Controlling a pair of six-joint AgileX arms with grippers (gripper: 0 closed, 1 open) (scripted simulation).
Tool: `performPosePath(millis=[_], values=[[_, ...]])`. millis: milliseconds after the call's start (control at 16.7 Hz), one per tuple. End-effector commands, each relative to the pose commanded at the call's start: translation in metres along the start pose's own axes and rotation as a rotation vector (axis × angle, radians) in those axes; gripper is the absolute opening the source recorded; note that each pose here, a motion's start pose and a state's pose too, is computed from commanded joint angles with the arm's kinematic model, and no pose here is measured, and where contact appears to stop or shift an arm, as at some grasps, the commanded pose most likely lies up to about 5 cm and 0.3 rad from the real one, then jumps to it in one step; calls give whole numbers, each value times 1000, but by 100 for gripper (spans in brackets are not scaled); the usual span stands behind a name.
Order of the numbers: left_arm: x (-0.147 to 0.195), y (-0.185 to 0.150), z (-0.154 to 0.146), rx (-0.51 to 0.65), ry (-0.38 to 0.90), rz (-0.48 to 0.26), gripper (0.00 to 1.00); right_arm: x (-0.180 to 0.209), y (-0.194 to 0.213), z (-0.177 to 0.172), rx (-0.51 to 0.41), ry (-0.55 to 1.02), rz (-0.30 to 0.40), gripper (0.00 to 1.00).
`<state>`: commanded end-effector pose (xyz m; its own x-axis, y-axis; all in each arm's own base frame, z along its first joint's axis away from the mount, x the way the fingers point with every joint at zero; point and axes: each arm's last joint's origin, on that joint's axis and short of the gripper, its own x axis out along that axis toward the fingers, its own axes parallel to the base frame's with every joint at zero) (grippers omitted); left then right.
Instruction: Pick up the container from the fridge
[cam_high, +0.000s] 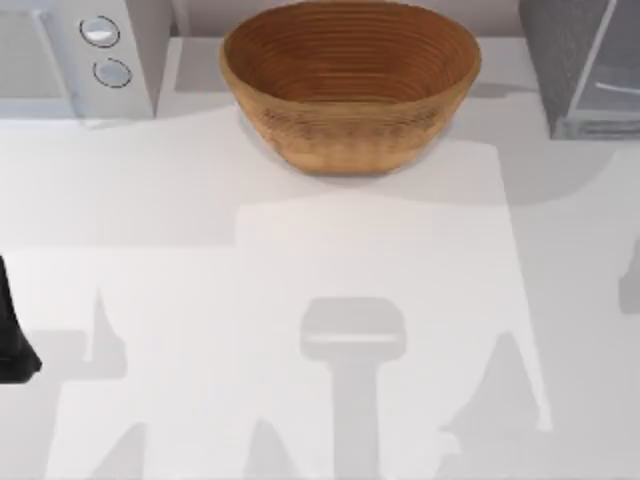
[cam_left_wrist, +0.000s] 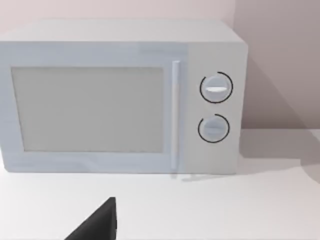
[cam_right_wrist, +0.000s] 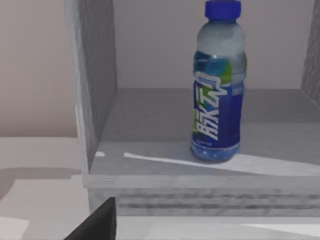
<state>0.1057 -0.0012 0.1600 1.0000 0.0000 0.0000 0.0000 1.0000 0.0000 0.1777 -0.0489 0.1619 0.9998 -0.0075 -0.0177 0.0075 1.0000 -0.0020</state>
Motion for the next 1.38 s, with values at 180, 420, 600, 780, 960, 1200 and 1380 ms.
performPosePath(millis=[180,420,600,780,960,1200,1380], values=[[0,0,0,0,0,0,100,14,-17,-13,3,0,3,100],[0,0,0,0,0,0,100,24,-37,-34,9,1,6,100],[0,0,0,0,0,0,100,27,-47,-46,8,-5,7,100],[0,0,0,0,0,0,100,28,-53,-51,3,-17,7,100],[0,0,0,0,0,0,100,28,-53,-51,2,-18,8,100],[0,0,0,0,0,0,100,32,-52,-52,3,-12,10,100],[0,0,0,0,0,0,100,58,-56,-55,-4,-6,5,100]])
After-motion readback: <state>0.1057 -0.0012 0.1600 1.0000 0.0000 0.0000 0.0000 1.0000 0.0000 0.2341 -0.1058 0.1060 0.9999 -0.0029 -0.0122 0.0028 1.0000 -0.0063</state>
